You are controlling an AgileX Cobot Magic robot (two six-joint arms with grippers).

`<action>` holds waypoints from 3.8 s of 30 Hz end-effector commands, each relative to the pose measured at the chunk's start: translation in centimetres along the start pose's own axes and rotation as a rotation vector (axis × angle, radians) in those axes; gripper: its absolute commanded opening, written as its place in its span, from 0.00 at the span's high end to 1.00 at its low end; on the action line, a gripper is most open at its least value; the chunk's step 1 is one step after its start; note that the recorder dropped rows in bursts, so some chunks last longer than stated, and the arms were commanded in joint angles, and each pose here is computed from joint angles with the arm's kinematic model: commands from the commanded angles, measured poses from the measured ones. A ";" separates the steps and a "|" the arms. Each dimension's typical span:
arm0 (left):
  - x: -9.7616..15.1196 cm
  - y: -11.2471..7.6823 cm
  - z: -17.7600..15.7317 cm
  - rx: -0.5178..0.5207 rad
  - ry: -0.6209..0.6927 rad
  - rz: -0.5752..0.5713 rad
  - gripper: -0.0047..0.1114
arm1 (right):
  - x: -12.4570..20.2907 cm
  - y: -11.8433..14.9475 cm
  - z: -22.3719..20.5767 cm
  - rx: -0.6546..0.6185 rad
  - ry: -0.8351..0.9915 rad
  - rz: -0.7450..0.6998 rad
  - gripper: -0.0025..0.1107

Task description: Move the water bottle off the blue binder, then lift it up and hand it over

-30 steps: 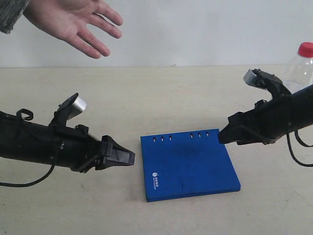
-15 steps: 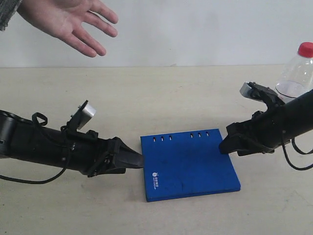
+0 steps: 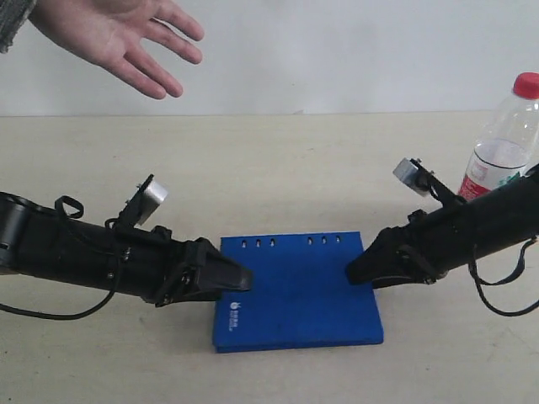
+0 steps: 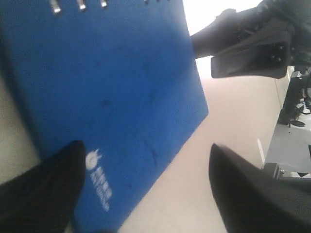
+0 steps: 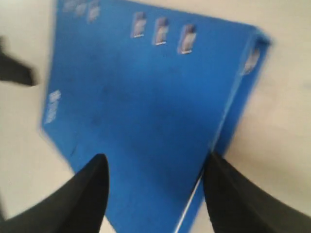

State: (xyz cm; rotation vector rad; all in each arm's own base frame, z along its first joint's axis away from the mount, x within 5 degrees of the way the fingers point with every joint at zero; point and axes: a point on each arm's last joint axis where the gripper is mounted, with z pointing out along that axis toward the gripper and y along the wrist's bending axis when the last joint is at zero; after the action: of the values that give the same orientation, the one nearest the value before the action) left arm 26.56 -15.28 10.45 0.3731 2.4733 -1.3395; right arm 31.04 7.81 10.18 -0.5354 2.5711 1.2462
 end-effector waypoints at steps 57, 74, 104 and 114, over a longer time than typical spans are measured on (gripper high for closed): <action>-4.1 1.7 -2.1 -0.083 -0.142 0.012 0.39 | 0.1 4.4 3.4 -0.310 0.050 0.147 0.90; -3.8 5.0 -5.5 -0.180 -0.083 -0.045 0.39 | 0.6 4.3 3.4 -0.301 0.090 0.073 0.98; -2.7 2.0 -2.3 0.268 -0.041 -0.117 0.39 | -0.1 2.2 3.8 -0.071 0.003 0.057 0.49; -2.3 -0.1 -0.1 0.307 -0.019 -0.114 0.75 | -0.3 2.3 3.8 -0.076 -0.017 0.093 0.70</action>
State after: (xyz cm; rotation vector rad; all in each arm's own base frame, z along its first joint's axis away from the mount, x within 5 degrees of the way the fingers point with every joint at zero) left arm 28.91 -14.41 10.64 0.2839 2.3725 -1.6780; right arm 30.94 11.24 9.21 -0.3965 2.6073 1.2769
